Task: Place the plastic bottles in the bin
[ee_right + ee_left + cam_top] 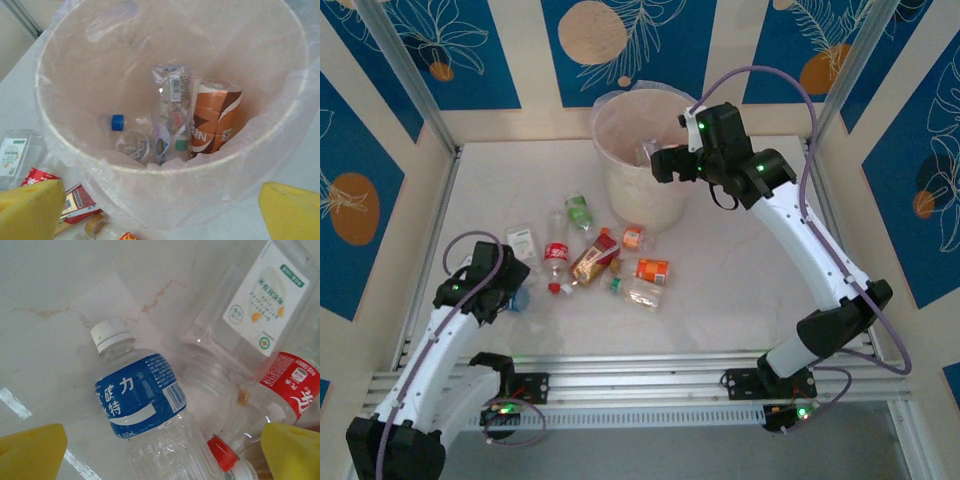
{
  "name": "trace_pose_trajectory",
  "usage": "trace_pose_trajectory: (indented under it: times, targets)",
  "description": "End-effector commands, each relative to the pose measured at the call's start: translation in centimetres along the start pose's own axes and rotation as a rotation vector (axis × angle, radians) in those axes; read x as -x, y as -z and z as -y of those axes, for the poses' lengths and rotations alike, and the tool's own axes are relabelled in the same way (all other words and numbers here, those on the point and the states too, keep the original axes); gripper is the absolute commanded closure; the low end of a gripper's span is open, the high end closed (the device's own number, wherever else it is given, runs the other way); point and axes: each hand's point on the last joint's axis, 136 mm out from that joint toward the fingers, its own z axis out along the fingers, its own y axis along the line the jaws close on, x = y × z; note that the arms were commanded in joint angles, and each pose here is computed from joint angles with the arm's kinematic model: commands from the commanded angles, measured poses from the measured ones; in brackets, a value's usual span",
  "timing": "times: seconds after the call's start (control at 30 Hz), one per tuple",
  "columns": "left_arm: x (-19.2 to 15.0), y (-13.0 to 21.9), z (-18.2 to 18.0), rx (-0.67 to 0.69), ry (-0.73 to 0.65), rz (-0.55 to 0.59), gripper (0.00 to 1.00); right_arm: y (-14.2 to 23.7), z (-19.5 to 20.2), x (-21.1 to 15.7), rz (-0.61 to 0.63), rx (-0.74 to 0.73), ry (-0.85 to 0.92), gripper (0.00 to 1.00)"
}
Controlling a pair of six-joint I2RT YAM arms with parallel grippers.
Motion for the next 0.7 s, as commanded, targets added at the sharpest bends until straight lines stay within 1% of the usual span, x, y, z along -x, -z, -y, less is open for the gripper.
trace_pose_trajectory:
  times: [0.0,0.27,0.57,0.67]
  targets:
    - [-0.4,-0.7,0.1,-0.016,0.056,-0.025,0.01,0.8,-0.9,0.2,0.03,0.024,-0.016,0.01]
    - [-1.2,-2.5,0.9,-0.022,0.057,-0.07,0.0,0.2,-1.0,-0.7,0.007,0.019,-0.021,0.01]
    - [-1.7,-4.6,-0.3,0.032,0.07,-0.08,0.0,0.6,-1.4,-1.0,0.005,0.03,-0.023,0.01]
    - [-1.9,-5.2,-0.5,0.043,0.076,-0.091,0.02,0.8,-1.4,-0.9,0.011,0.026,-0.023,0.01]
